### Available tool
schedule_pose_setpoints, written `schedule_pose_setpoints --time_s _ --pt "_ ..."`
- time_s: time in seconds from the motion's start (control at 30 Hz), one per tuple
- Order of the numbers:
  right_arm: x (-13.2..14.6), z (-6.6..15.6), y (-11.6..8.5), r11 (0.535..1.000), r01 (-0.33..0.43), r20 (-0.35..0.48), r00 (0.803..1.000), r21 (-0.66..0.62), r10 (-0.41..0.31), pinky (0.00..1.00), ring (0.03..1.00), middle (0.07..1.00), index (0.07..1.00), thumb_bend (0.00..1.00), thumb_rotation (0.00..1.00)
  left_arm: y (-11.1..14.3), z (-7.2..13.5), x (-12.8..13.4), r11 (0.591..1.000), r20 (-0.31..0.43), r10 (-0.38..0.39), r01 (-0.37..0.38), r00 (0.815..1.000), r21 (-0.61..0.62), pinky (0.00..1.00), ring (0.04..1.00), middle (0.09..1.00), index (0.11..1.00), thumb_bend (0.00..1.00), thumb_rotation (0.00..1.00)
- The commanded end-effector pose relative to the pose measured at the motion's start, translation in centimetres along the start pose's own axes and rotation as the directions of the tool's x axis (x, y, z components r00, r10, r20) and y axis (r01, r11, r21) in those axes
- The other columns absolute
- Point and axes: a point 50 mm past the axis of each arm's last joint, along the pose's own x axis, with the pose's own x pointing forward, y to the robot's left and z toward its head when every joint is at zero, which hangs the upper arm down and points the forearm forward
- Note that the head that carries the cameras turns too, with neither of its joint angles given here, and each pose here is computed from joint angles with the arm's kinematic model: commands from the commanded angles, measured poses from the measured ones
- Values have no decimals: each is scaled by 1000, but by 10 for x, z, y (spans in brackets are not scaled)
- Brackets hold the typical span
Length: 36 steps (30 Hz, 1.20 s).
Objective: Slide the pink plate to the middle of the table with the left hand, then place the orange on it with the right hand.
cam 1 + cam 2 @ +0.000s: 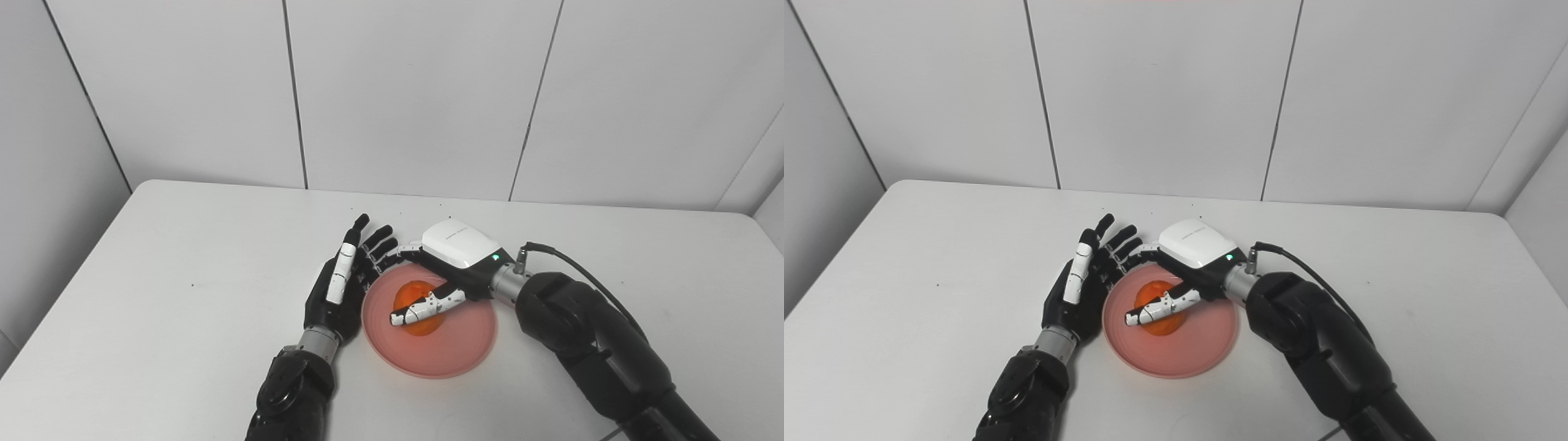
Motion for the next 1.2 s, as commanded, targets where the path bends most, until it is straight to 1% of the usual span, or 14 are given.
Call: schedule_pose_setpoints --time_s 0.0,0.17,0.33,0.47,0.53,0.63,0.7,0.8,0.83,0.87,1.0,1.03,1.1,1.17 --pt "0 7 -45 994 109 55 993 -17 -108 595 739 781 771 911 1000 19 -21 -18 999 -75 49 -51 996 -13 858 851 837 975 816 694" --pt "-8 12 -76 977 213 87 973 32 -215 614 737 787 773 915 1000 19 -19 -15 998 -67 56 -57 996 -21 871 835 798 954 816 668" --pt "-24 10 -92 938 324 52 942 125 -332 612 742 791 775 931 1000 18 -17 -13 998 -64 56 -58 996 -34 889 851 808 949 824 659" --pt "-42 0 -86 885 407 -25 911 227 -412 627 753 800 784 889 1000 18 -13 -13 997 -40 70 -72 997 -33 875 854 806 948 837 652" --pt "-54 -14 -68 829 466 -109 883 309 -456 655 751 795 783 897 1000 18 -9 -12 994 12 109 -109 994 -15 899 877 854 936 856 640" --pt "-63 -32 -33 678 534 -226 840 505 -493 660 739 784 788 925 1000 16 -2 -11 987 96 141 -147 985 57 946 912 900 929 855 654" --pt "-65 -39 -10 546 572 -296 806 612 -513 660 725 786 805 848 1000 16 2 -9 976 160 144 -167 976 139 932 932 922 927 817 677" --pt "-64 -44 20 331 633 -426 742 700 -517 751 776 803 801 914 1000 14 6 -6 958 249 158 -210 955 196 927 935 917 896 811 649" --pt "-64 -45 26 290 642 -448 729 710 -518 755 778 804 801 917 1000 13 7 -5 954 269 159 -218 950 205 927 935 917 895 809 649" --pt "-65 -45 36 225 661 -489 705 716 -514 762 782 804 802 923 1000 13 8 -3 944 296 166 -239 941 230 928 936 918 894 805 648" --pt "-66 -45 64 51 711 -599 626 701 -499 833 834 843 853 875 1000 13 14 3 901 364 166 -291 916 321 942 936 930 891 796 696" --pt "-66 -44 70 22 720 -619 611 693 -493 846 839 843 853 858 1000 13 15 4 887 375 161 -301 913 351 957 949 942 901 794 746" --pt "-65 -44 83 -52 725 -658 589 686 -469 875 857 853 861 846 1000 15 17 8 839 376 159 -326 913 436 959 959 949 906 792 814" --pt "-64 -44 93 -104 721 -680 581 685 -448 894 875 866 874 849 1000 16 18 11 803 352 181 -344 918 486 960 959 946 907 788 852"
